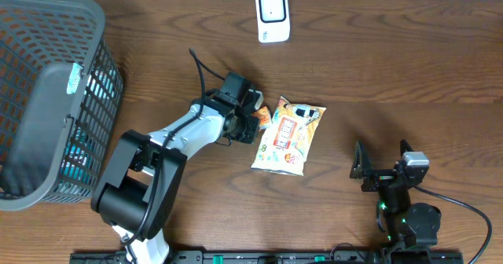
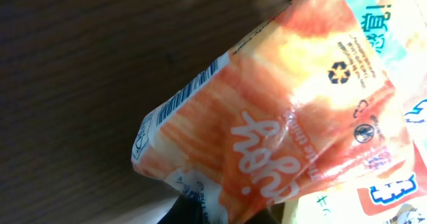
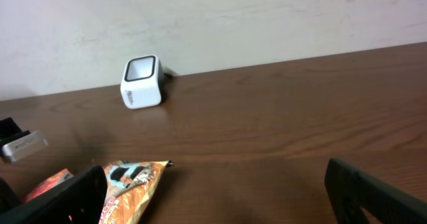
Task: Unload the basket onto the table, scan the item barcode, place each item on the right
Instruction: 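Carry the orange pack with the left gripper and set it beside the bag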
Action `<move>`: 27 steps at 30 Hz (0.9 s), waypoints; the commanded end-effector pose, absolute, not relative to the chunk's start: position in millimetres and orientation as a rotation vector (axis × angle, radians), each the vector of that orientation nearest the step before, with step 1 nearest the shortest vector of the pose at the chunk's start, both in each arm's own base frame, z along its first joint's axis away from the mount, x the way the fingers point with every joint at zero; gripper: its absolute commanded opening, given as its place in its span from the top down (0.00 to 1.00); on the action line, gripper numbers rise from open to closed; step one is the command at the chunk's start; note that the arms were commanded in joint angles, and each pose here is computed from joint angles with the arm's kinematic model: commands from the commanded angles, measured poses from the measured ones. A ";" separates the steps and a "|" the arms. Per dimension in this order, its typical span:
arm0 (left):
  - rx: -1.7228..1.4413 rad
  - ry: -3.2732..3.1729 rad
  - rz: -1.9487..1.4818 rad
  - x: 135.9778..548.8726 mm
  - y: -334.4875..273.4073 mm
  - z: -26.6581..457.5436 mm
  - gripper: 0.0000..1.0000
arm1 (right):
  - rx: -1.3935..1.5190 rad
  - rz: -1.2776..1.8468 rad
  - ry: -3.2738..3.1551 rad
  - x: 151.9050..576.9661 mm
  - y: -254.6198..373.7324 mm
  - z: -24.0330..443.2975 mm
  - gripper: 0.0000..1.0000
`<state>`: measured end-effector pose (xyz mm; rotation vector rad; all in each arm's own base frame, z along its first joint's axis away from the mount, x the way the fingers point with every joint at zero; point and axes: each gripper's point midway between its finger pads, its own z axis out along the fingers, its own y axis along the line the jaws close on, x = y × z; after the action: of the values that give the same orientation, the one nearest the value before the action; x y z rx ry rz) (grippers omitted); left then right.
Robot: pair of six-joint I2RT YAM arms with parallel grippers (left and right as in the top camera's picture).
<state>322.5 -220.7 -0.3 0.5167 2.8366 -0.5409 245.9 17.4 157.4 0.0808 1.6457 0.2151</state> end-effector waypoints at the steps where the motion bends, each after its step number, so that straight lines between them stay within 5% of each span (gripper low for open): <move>1: 0.482 2.949 -0.430 304.7 -209.5 -32.6 0.62 | 0.075 0.204 1.644 245.6 17.0 157.5 0.01; 3: 0.454 2.953 -0.400 305.9 -207.3 -33.4 0.29 | 0.075 0.204 1.644 245.6 17.0 157.5 0.01; 5: 0.431 2.954 -0.375 307.5 -204.9 -34.0 0.18 | 0.075 0.204 1.644 245.6 17.0 157.5 0.01; 16: 0.320 2.792 -0.305 331.0 -197.3 27.3 0.05 | 0.075 0.204 1.644 245.6 17.0 157.5 0.01; 27: -0.096 1.952 0.202 365.6 -78.8 292.4 0.02 | 0.075 0.204 1.644 245.6 17.0 157.5 0.01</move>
<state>365.2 -145.1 226.3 0.1239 2.1727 -0.1011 245.9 17.4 157.4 0.0808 1.6457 0.2151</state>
